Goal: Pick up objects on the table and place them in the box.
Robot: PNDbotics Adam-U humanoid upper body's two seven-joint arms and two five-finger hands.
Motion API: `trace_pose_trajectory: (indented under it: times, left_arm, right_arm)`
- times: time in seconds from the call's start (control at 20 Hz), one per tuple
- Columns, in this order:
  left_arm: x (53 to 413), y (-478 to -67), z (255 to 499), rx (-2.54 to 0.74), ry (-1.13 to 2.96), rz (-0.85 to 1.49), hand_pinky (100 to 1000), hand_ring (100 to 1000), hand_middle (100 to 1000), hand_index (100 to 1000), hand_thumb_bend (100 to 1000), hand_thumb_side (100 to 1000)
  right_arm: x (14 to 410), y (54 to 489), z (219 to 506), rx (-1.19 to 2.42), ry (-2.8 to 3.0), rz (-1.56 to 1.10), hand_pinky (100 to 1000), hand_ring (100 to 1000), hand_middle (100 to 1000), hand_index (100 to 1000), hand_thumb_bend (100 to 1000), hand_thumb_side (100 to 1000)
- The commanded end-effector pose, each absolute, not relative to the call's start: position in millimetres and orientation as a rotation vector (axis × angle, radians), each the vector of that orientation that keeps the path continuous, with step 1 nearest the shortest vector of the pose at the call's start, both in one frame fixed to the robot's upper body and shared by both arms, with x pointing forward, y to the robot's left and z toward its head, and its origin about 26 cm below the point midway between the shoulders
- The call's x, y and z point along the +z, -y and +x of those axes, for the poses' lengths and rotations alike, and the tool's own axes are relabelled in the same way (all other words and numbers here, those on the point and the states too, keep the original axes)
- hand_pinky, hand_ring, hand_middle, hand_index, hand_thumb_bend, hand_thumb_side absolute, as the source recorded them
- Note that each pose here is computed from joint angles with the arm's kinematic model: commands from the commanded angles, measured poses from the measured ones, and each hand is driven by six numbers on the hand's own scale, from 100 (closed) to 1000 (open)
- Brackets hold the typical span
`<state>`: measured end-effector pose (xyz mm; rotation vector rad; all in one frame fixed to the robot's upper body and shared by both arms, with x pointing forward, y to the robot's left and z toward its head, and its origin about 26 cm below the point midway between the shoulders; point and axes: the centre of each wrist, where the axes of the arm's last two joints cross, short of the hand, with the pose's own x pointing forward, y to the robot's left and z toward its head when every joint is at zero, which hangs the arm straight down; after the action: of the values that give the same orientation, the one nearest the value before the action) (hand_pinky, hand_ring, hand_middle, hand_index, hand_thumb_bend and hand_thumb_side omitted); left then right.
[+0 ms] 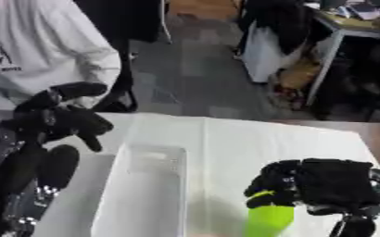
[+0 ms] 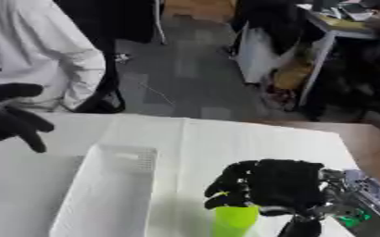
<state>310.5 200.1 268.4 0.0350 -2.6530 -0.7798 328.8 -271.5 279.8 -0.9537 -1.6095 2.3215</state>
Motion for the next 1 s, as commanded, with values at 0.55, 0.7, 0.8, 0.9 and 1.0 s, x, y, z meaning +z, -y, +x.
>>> trace_pose_trajectory:
  times: [0.55, 0.7, 0.8, 0.9, 1.0]
  left_arm:
    - [284, -188, 307, -0.799, 2.714, -0.027, 474, 619, 851, 673, 253, 756]
    - [287, -186, 306, -0.799, 2.725, -0.043, 474, 619, 852, 673, 253, 756]
    - [289, -184, 306, -0.800, 2.729, -0.050, 474, 619, 852, 673, 253, 756]
    - [290, -183, 306, -0.802, 2.733, -0.057, 474, 620, 852, 673, 253, 755]
    - [291, -182, 306, -0.804, 2.736, -0.061, 474, 620, 853, 673, 253, 755]
  right_arm:
    - [321, 286, 338, 2.223, 1.669, -1.238, 953, 916, 897, 935, 843, 892]
    - [317, 288, 342, 2.235, 1.621, -1.259, 961, 918, 903, 944, 862, 789]
    - [315, 290, 345, 2.250, 1.568, -1.280, 986, 928, 902, 950, 922, 579]
    - [315, 291, 346, 2.276, 1.516, -1.326, 1000, 937, 901, 953, 928, 509]
    - [318, 291, 345, 2.303, 1.483, -1.389, 1000, 948, 906, 951, 916, 495]
